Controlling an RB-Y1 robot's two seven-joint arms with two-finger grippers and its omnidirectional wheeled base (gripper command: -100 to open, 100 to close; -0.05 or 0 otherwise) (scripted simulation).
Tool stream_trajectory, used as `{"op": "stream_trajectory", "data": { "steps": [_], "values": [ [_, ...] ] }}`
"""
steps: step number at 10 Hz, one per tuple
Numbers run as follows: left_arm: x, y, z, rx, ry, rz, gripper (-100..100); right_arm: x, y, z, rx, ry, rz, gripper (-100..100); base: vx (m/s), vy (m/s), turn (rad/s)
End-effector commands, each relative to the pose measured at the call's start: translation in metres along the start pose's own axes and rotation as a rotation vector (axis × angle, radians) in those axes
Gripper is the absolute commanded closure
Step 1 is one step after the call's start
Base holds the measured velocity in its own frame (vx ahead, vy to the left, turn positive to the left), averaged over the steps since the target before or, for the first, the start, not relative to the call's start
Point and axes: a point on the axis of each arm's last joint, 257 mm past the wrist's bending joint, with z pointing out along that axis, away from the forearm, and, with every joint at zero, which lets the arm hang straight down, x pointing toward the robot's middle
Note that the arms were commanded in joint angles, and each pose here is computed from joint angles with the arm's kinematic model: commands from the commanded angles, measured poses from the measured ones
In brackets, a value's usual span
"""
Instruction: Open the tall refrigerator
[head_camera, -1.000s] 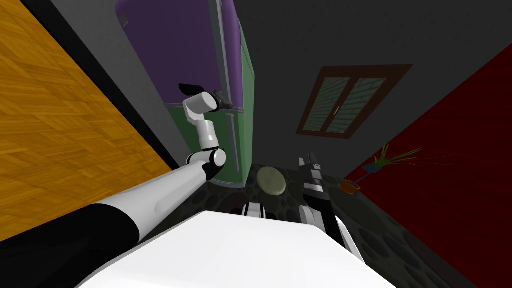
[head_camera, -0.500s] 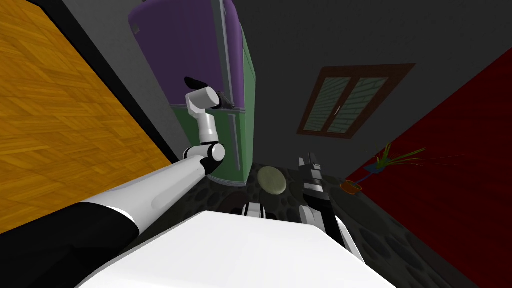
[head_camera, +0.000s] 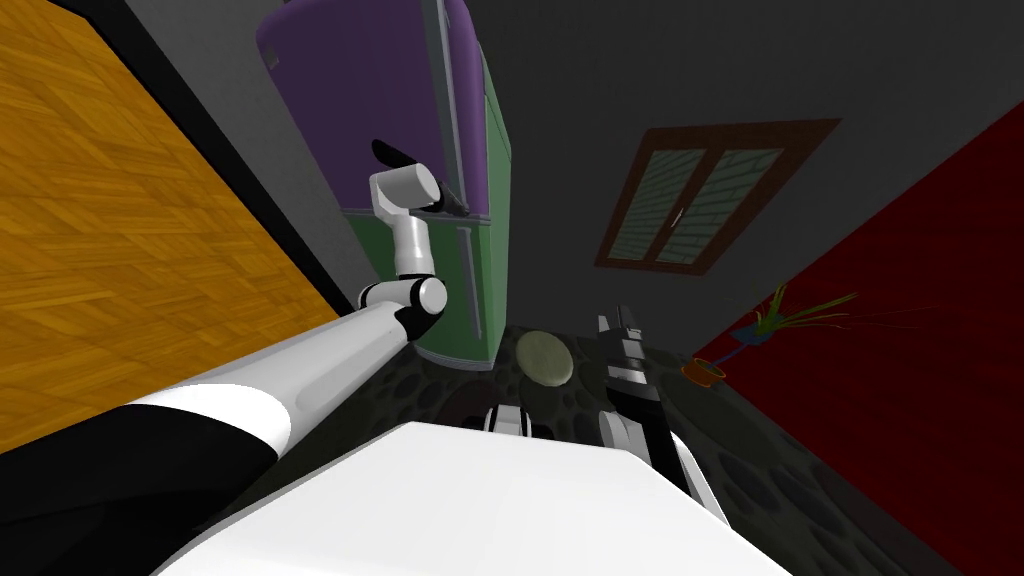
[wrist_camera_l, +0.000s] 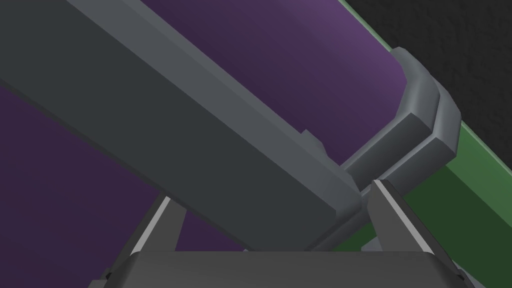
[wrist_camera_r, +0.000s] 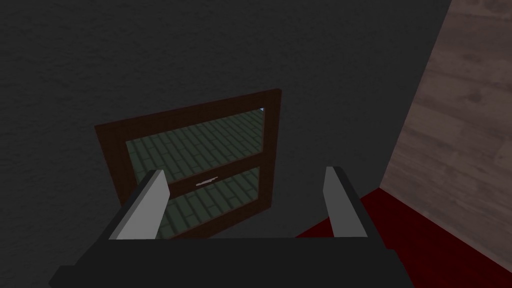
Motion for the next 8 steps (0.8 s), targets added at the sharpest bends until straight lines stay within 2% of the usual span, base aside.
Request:
{"op": "stream_trajectory", "data": {
  "steps": [1, 2, 3, 4, 5, 6, 8],
  "values": [
    [-0.002, -0.004, 0.000, -0.001, -0.012, 0.000, -100, 0.000, 0.000, 0.000, 0.000, 0.000, 0.000, 0, -0.006, -0.002, 0.003],
    [0.001, -0.010, -0.003, 0.001, -0.017, 0.000, -100, 0.000, 0.000, 0.000, 0.000, 0.000, 0.000, 0, 0.086, 0.012, -0.031],
    [-0.001, -0.008, -0.001, 0.001, -0.015, -0.001, -100, 0.000, 0.000, 0.000, 0.000, 0.000, 0.000, 0, 0.056, 0.009, -0.005],
    [-0.001, -0.008, -0.002, 0.000, -0.016, -0.001, 100, 0.000, 0.000, 0.000, 0.000, 0.000, 0.000, 0, 0.007, 0.002, 0.011],
    [0.010, 0.000, -0.002, -0.021, 0.010, -0.004, 100, 0.000, 0.000, 0.000, 0.000, 0.000, 0.000, 0, -0.109, 0.116, -0.016],
    [0.020, 0.009, -0.002, -0.043, 0.034, -0.007, 100, 0.000, 0.000, 0.000, 0.000, 0.000, 0.000, 0, -0.212, 0.299, -0.061],
    [0.042, 0.026, -0.004, -0.088, 0.083, -0.012, 100, 0.000, 0.000, 0.000, 0.000, 0.000, 0.000, 0, -0.278, 0.319, -0.093]
  ]
}}
